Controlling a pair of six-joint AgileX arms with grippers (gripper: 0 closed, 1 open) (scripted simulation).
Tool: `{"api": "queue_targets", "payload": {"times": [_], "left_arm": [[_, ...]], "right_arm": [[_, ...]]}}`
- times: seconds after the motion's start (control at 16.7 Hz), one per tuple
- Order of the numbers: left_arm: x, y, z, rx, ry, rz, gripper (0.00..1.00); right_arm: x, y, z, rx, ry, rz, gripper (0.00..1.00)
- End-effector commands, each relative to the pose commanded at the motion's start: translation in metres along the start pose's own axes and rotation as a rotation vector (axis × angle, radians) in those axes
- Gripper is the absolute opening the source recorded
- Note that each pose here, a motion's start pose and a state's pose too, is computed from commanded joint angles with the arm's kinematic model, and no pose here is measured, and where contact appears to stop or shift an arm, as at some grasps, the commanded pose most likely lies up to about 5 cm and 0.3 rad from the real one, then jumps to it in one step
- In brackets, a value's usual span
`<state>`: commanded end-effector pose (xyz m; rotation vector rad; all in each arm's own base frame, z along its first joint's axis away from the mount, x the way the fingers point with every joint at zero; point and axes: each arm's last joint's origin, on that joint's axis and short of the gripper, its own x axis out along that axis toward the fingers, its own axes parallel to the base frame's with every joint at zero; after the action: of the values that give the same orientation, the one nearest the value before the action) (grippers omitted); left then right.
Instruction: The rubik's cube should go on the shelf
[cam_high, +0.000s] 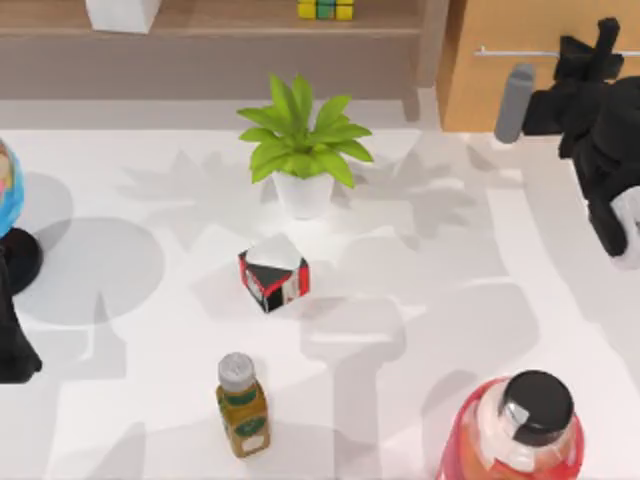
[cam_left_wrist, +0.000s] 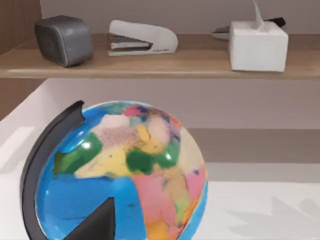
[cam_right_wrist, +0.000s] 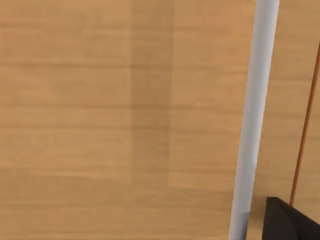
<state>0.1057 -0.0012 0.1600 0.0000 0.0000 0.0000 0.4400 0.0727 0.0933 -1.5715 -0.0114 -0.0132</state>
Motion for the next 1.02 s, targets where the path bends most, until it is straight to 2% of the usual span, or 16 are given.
{"api": "queue_targets", "payload": {"times": [0.78, 1.02], "left_arm": [[0.0, 0.0, 0.0, 0.0, 0.0, 0.0, 1.0], [0.0, 0.0, 0.0, 0.0, 0.0, 0.0, 1.0]], "right_arm": [[0.0, 0.0, 0.0, 0.0, 0.0, 0.0, 0.98], [0.0, 0.0, 0.0, 0.0, 0.0, 0.0, 1.0]]}}
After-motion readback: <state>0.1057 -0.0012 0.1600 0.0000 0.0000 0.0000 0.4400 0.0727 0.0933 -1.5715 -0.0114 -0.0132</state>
